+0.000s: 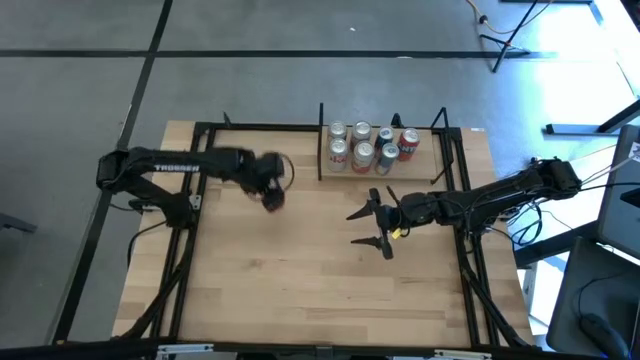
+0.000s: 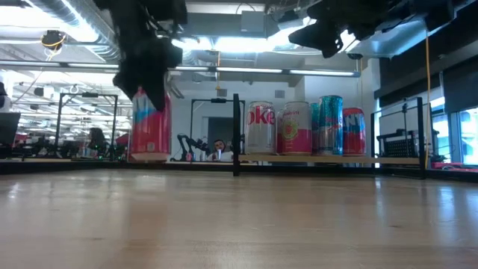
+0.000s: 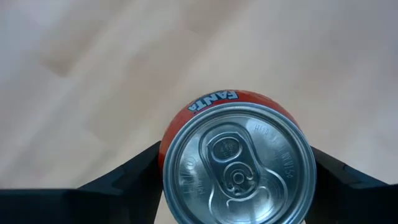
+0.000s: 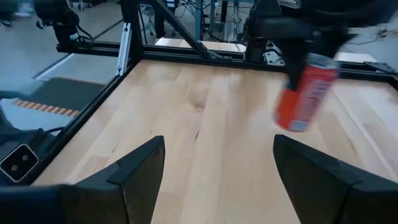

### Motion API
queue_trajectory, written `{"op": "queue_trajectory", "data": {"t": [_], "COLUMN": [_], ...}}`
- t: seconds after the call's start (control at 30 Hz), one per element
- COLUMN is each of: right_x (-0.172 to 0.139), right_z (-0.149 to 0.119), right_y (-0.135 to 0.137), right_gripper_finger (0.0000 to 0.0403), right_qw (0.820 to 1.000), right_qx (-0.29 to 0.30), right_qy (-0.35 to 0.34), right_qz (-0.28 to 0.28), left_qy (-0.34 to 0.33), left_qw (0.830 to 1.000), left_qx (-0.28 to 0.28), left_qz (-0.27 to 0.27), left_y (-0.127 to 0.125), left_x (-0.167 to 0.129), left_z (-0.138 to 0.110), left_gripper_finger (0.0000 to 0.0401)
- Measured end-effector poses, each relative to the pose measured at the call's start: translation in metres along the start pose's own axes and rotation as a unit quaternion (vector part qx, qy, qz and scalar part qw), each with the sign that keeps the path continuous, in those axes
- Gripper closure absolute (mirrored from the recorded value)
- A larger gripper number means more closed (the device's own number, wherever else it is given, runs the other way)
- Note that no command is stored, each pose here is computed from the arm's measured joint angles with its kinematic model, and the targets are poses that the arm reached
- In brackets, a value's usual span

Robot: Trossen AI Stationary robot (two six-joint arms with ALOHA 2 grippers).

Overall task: Place canned beverage on shelf
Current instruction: Put the red soda can on the shelf aligned with the other red soda can

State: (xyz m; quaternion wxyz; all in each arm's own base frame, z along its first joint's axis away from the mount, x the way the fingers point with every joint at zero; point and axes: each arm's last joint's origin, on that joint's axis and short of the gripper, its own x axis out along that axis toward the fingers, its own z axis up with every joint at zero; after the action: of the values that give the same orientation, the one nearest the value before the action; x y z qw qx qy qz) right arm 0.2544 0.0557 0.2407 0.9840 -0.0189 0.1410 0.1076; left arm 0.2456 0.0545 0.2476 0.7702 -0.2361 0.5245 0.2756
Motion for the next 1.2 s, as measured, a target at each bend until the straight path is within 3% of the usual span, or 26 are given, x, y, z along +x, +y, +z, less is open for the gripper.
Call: {"op": "queue_trajectory", "data": {"t": [0.23,0.43,0.57,0.8,0.97,1.2], "right_x": [-0.002,-0.004,-0.008,-0.013,-0.016,-0.02], "right_z": [-0.001,-0.008,-0.013,-0.018,-0.02,-0.021], "right_y": [0.03,0.046,0.059,0.079,0.086,0.096], "right_gripper_finger": [0.0118,0.0118,0.0118,0.0118,0.0118,0.0118], "right_qw": [1.0,0.998,0.996,0.993,0.992,0.99], "right_qx": [-0.027,-0.04,-0.042,-0.06,-0.056,-0.062], "right_qy": [0.004,0.034,0.059,0.07,0.077,0.079], "right_qz": [0.007,0.033,0.051,0.068,0.082,0.101], "left_qy": [-0.03,-0.038,-0.02,0.014,0.019,0.014], "left_qw": [0.998,0.997,0.996,0.988,0.982,0.982], "left_qx": [0.007,-0.038,-0.078,-0.15,-0.186,-0.191], "left_qz": [-0.05,-0.055,-0.04,0.015,0.01,0.001], "left_y": [-0.075,-0.12,-0.146,-0.171,-0.184,-0.199], "left_x": [-0.021,-0.023,-0.011,0.005,0.022,0.039], "left_z": [-0.035,-0.054,-0.052,-0.033,-0.029,-0.034], "left_gripper_finger": [0.0136,0.0136,0.0136,0.0135,0.0135,0.012]}}
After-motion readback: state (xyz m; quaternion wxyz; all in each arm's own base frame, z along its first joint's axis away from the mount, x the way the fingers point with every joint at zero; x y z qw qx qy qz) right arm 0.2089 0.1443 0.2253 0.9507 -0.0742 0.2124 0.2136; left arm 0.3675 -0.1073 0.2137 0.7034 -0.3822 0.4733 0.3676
